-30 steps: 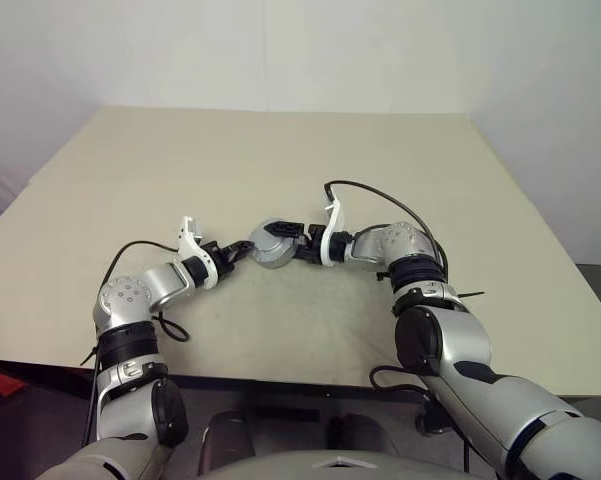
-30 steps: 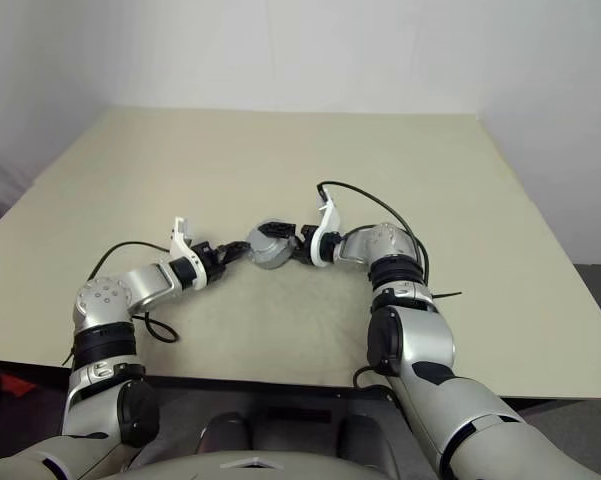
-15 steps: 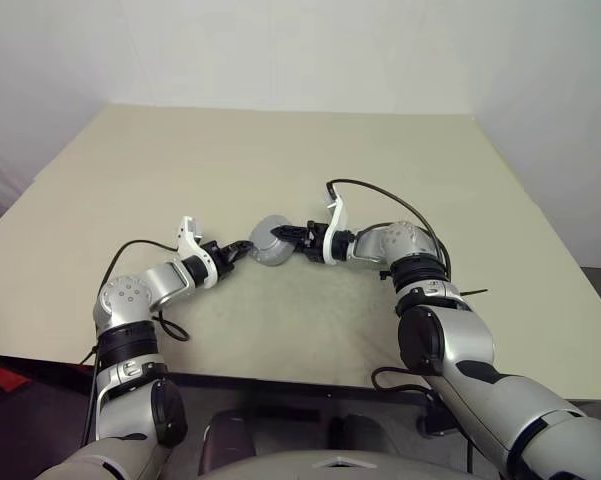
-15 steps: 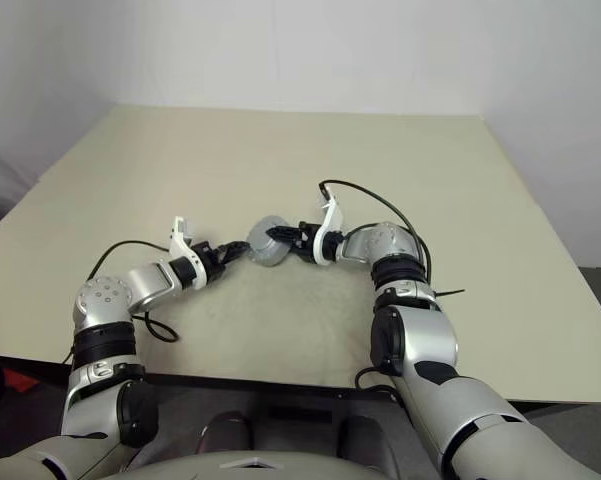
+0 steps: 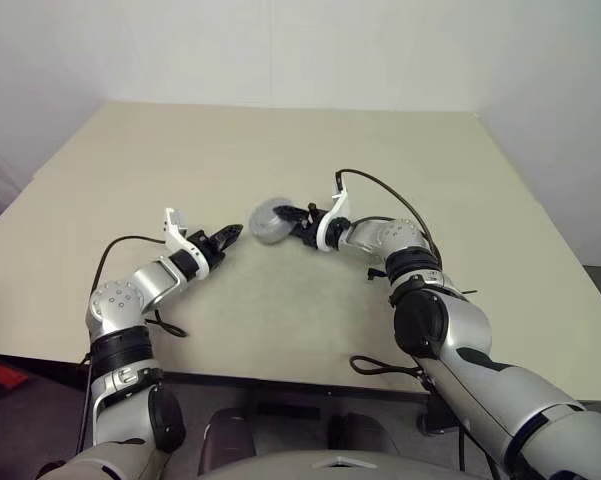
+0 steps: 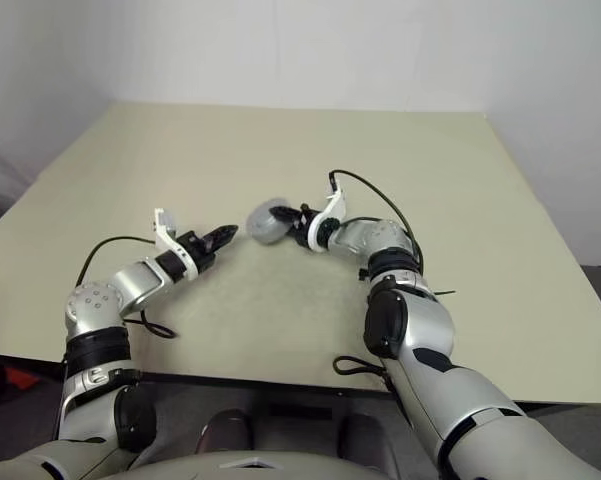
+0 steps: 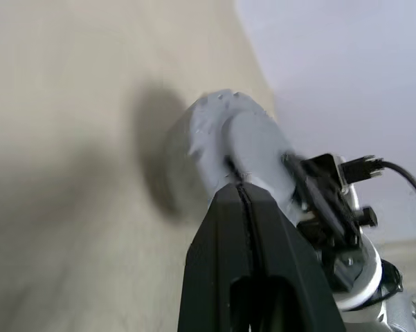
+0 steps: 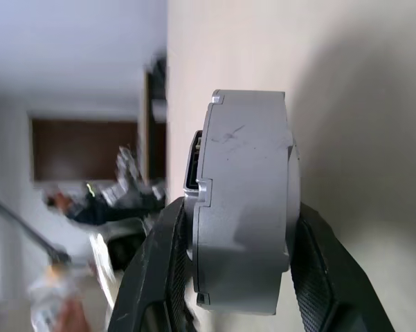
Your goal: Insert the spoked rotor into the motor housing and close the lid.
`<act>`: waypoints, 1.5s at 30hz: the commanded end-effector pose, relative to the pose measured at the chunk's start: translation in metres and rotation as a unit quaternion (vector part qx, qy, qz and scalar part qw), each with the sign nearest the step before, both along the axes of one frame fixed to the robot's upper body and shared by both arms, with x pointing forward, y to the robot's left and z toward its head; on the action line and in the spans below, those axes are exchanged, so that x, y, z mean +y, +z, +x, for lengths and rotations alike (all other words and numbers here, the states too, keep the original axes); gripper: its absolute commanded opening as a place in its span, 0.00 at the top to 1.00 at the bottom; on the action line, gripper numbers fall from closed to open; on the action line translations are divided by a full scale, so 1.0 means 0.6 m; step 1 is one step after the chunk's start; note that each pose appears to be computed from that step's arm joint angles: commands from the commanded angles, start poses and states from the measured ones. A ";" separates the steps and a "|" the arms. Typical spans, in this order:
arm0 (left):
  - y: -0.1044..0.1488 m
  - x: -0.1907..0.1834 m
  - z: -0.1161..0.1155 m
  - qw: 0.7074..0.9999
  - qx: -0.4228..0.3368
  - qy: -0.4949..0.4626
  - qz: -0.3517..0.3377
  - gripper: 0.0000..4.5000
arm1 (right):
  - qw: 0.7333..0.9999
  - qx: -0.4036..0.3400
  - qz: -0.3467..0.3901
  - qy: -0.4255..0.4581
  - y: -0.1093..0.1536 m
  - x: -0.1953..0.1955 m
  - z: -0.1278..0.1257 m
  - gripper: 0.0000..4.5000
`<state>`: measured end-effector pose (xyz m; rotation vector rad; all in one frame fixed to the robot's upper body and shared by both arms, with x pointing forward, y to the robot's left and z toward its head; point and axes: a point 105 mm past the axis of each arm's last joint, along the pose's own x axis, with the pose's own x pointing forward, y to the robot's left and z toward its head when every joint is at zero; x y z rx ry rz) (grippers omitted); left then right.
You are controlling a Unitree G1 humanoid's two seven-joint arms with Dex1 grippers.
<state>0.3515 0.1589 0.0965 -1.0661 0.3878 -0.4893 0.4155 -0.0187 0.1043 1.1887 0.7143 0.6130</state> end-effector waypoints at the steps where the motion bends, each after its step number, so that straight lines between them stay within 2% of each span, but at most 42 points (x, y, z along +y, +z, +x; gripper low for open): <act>1: 0.029 0.020 -0.002 0.998 -0.038 0.031 -0.025 1.00 | 0.995 -0.045 0.080 -0.028 0.087 0.009 0.027 0.57; 5: 0.029 0.049 -0.011 0.996 -0.035 0.068 -0.053 1.00 | 0.991 -0.063 0.116 0.007 0.123 0.019 0.018 0.57; 12: 0.036 0.125 -0.039 0.987 -0.048 0.139 -0.061 1.00 | 0.981 -0.102 0.151 0.073 0.175 0.021 -0.008 0.57; 13: 0.038 0.131 -0.043 0.986 -0.052 0.143 -0.060 0.91 | 0.980 -0.105 0.153 0.078 0.179 0.021 -0.011 0.57; 16: 0.041 0.131 -0.053 0.987 -0.062 0.138 -0.061 0.73 | 0.979 -0.108 0.150 0.082 0.182 0.020 -0.015 0.57; 21: 0.045 0.109 -0.054 0.988 -0.068 0.114 -0.072 0.35 | 0.979 -0.111 0.144 0.093 0.178 0.022 -0.021 0.57; 23: 0.055 0.091 -0.055 0.988 -0.078 0.089 -0.099 0.20 | 0.976 -0.118 0.142 0.111 0.179 0.027 -0.031 0.57; 26: 0.073 0.067 -0.058 0.980 -0.083 0.048 -0.173 0.01 | 0.975 -0.120 0.136 0.130 0.173 0.031 -0.041 0.57; 31: 0.105 0.033 -0.060 0.967 -0.096 -0.018 -0.234 0.01 | 0.970 -0.128 0.125 0.162 0.160 0.036 -0.062 0.57; 39: 0.115 -0.006 -0.032 0.962 -0.083 -0.059 -0.252 0.01 | 0.967 -0.138 0.107 0.183 0.150 0.045 -0.080 0.57; 45: 0.109 -0.023 -0.008 0.964 -0.073 -0.063 -0.247 0.01 | 0.968 -0.145 0.104 0.178 0.153 0.044 -0.079 0.57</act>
